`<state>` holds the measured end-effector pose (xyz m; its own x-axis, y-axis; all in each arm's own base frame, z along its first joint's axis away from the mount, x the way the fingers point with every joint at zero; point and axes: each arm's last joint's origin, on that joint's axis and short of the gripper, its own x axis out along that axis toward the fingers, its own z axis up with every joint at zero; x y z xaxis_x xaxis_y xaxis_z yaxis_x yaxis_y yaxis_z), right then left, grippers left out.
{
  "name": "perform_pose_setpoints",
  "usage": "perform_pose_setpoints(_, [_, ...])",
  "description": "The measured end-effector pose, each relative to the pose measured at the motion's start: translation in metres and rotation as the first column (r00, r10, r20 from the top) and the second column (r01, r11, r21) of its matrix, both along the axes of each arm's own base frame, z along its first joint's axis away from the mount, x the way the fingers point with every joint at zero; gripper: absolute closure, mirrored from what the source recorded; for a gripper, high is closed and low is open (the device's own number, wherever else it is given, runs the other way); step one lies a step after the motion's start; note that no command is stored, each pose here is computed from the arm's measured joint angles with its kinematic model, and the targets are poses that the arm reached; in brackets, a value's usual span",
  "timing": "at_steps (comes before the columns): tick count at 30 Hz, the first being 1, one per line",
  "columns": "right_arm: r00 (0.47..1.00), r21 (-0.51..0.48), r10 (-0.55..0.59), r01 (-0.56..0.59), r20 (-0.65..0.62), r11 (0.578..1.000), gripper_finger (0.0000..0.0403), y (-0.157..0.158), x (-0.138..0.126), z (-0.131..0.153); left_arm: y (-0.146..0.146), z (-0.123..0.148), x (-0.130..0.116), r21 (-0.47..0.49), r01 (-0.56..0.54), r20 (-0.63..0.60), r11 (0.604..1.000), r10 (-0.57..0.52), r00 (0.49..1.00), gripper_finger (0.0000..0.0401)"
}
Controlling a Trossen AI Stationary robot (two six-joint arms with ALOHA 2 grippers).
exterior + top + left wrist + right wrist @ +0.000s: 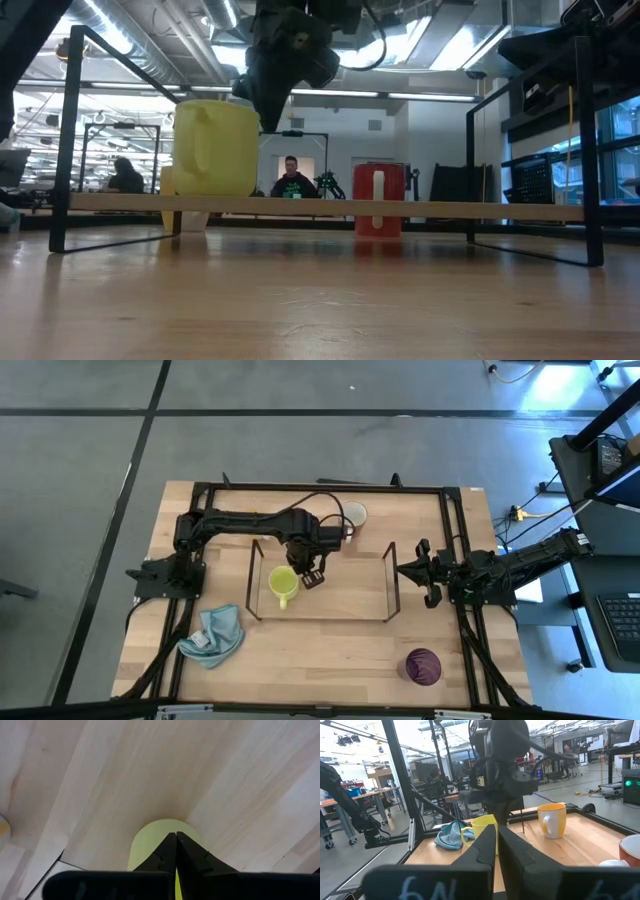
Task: Stack small to large cups/mugs on shelf
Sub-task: Put the green cup on the shelf
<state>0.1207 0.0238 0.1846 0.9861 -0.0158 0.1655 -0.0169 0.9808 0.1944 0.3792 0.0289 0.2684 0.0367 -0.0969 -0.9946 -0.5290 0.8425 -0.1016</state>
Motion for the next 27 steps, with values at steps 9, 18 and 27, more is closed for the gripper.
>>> perform_pose_setpoints(9, [1.0, 0.0, 0.0, 0.0, 0.0, 1.0, 0.0382, 0.0, 0.0, 0.0, -0.008, -0.013, -0.004, -0.004, 0.012, -0.052, 1.0, -0.012, 0.999, 0.0399])
perform_pose_setpoints(18, [1.0, 0.0, 0.0, 0.0, 0.0, 1.0, 0.0382, 0.0, 0.0, 0.0, -0.012, -0.014, -0.005, -0.028, 0.027, -0.063, 0.999, -0.029, 0.998, 0.04])
perform_pose_setpoints(27, [1.0, 0.0, 0.001, -0.001, 0.0, 1.0, 0.0382, 0.0, 0.0, 0.0, -0.019, -0.014, -0.008, -0.032, 0.06, -0.1, 0.998, -0.063, 0.993, 0.0399])
